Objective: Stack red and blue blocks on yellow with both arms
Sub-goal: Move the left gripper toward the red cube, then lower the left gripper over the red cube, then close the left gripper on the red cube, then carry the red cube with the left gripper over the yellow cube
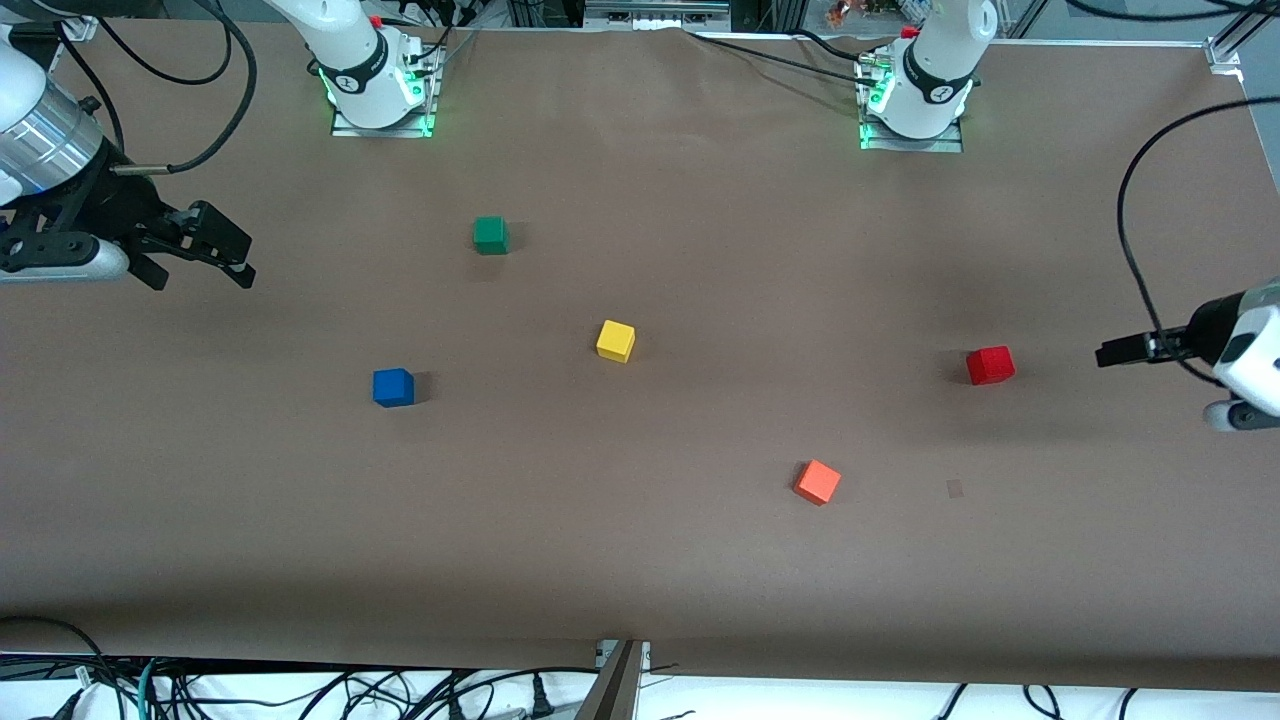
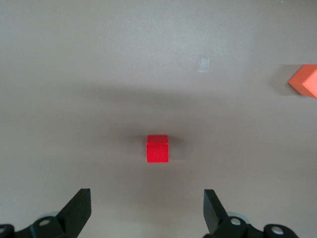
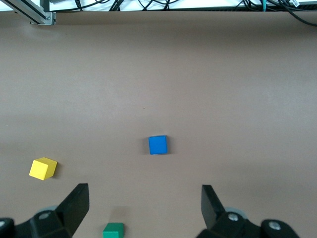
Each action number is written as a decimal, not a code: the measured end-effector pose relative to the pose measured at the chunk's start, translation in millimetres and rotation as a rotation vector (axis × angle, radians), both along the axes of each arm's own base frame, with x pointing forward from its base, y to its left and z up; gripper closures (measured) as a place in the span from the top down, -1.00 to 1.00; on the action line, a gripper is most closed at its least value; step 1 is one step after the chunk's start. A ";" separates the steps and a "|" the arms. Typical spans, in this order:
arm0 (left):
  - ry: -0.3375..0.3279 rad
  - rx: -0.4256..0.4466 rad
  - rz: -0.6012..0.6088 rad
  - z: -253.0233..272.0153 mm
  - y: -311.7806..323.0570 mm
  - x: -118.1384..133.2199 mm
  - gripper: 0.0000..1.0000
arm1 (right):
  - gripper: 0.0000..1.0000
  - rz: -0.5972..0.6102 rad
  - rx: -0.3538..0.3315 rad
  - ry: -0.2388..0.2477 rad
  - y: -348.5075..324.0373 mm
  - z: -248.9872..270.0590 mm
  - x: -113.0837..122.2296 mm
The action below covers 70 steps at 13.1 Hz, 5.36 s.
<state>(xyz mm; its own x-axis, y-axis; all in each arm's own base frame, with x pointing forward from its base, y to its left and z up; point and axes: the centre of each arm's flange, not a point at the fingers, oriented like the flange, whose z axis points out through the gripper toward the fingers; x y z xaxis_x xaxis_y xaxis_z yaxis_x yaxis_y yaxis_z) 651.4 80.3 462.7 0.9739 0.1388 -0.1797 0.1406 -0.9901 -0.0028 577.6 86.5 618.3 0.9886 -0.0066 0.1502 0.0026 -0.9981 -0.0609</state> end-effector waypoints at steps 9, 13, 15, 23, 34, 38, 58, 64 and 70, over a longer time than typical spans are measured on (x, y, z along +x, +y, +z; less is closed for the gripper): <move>-0.035 0.020 -0.005 -111.4 4.4 -7.6 1.00 | 1.00 0.002 -0.011 -0.002 -1.0 -0.2 0.4; -0.071 0.022 -0.004 -154.8 4.7 -21.1 1.00 | 1.00 0.006 -0.024 -0.001 -0.6 -1.8 1.1; -0.080 0.022 0.003 -178.1 8.5 -32.6 1.00 | 1.00 0.007 -0.024 -0.001 -0.5 -2.0 1.2; -0.101 0.015 0.049 -236.6 -4.4 -70.4 1.00 | 1.00 0.013 -0.027 0.030 3.9 -20.2 9.0; -0.087 0.045 0.029 -246.2 -35.3 -92.1 1.00 | 1.00 -0.010 -0.048 0.175 -13.4 -50.4 8.0; -0.092 0.042 0.041 -255.9 -27.3 -102.3 1.00 | 1.00 0.010 -0.056 0.229 -4.1 -59.2 3.5; -0.133 0.032 0.026 -249.1 -37.3 -103.4 0.10 | 1.00 0.113 -0.070 0.252 54.8 -55.3 -13.2; -0.148 -0.013 -0.024 -169.3 -168.1 -63.6 0.10 | 1.00 0.123 -0.058 0.177 62.1 -19.0 -13.6; -0.170 -0.056 -0.066 -98.3 -434.1 -102.4 0.10 | 1.00 0.051 -0.060 0.191 20.5 -19.9 -0.8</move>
